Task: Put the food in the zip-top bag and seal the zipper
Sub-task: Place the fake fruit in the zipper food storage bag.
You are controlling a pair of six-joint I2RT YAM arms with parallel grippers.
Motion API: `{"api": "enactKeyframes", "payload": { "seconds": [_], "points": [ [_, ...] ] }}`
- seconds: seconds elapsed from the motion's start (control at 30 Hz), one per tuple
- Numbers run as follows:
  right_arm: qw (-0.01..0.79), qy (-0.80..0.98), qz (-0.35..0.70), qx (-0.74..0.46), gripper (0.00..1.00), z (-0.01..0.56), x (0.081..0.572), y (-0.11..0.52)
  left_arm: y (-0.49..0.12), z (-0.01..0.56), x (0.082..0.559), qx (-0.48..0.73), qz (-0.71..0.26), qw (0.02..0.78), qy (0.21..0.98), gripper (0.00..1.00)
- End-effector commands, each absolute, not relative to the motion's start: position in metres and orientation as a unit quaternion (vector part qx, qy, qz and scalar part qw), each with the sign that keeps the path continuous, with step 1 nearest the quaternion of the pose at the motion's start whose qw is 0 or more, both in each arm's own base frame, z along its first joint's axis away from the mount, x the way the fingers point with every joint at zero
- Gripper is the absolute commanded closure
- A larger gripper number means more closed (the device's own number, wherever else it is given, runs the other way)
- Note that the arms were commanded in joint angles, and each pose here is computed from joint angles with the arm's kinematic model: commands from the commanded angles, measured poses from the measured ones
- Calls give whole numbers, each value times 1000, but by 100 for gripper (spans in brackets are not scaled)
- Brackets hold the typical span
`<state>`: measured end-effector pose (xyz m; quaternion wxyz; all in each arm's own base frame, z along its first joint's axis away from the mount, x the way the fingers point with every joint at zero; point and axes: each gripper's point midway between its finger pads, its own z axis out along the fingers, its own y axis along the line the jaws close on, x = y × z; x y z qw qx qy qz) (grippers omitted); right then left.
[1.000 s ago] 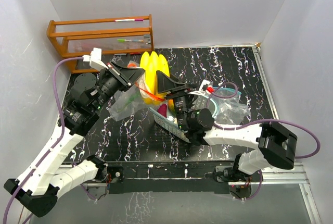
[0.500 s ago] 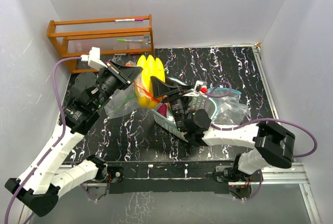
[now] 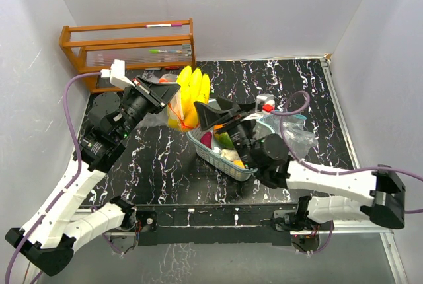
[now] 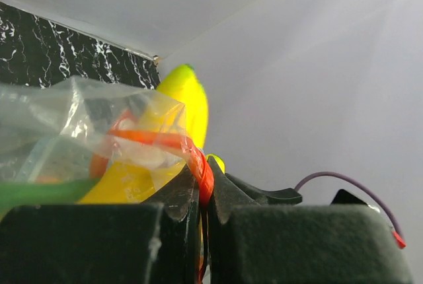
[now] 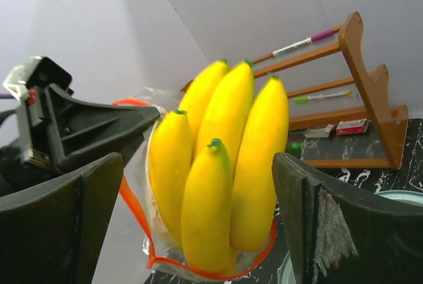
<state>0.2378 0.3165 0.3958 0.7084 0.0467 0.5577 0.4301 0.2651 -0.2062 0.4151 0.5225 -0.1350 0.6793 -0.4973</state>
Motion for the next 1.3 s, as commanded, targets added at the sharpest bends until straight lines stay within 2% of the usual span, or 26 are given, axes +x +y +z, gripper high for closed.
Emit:
{"api": "enactKeyframes", "payload": {
  "seconds": [0.0,0.17,0.3,0.53,0.77,1.07,1.2,1.27],
  "points": [
    [714,550,431,43,1,414,225,291,-201,450,255,-124,-522,549,641,100],
    [701,566,432,38,1,402,215,273,-200,455,253,-125,-524,551,637,100],
    [670,606,428,34,7,374,211,268,-199,462,249,-122,-530,553,631,100],
    [599,661,450,38,14,324,204,286,-195,475,244,-119,-536,563,618,100],
    [549,669,500,30,20,308,196,309,-198,482,240,-108,-547,559,613,100],
    [481,705,516,72,23,269,232,314,-205,474,237,-104,-562,540,618,100],
    [475,660,577,76,25,280,238,307,-211,472,238,-100,-569,530,621,100],
    [474,633,608,79,30,287,235,302,-212,473,238,-97,-573,529,619,100]
  ]
}}
